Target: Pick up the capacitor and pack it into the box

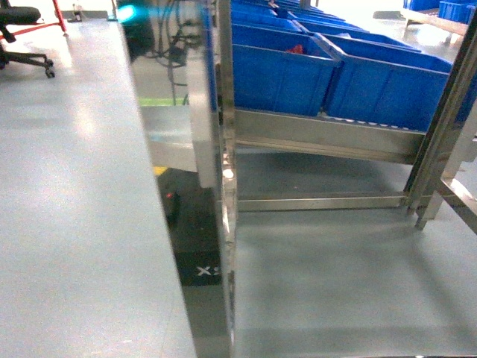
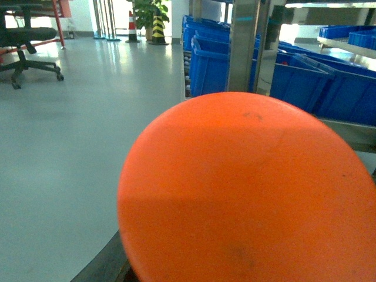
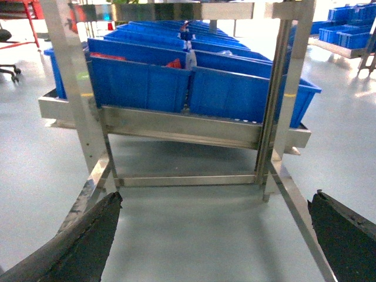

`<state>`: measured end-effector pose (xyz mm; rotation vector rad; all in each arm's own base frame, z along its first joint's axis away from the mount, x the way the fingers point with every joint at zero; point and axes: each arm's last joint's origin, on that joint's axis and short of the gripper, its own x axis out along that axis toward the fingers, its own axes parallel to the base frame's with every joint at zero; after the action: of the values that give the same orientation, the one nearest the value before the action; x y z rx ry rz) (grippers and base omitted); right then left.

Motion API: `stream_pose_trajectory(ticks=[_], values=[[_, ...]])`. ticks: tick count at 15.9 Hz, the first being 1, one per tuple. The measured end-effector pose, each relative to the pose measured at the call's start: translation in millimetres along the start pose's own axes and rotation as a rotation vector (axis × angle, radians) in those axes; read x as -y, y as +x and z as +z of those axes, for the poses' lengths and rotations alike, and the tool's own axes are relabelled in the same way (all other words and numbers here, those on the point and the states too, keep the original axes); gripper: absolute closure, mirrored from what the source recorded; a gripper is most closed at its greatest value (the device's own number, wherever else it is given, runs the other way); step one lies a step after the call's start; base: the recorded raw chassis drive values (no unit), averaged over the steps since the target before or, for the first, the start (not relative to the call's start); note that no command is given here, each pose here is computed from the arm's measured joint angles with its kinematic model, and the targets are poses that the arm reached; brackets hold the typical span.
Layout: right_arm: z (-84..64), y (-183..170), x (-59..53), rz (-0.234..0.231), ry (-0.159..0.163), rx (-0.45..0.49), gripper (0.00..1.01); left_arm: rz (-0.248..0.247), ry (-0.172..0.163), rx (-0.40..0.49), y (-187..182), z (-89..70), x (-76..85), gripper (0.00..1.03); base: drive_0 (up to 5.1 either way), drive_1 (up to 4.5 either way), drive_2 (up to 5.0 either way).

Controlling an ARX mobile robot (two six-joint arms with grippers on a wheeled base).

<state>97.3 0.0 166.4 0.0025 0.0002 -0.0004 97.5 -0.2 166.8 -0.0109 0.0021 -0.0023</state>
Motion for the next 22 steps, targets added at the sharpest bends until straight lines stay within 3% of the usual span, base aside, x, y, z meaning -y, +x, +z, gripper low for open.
stream_pose_trajectory(ticks=[22], values=[[0.3,0.0,0.0,0.0,0.0,0.003,0.03,0.001,0.0,0.0,0.0,0.0,0.0,0.59,-5.0,2.4,2.4]])
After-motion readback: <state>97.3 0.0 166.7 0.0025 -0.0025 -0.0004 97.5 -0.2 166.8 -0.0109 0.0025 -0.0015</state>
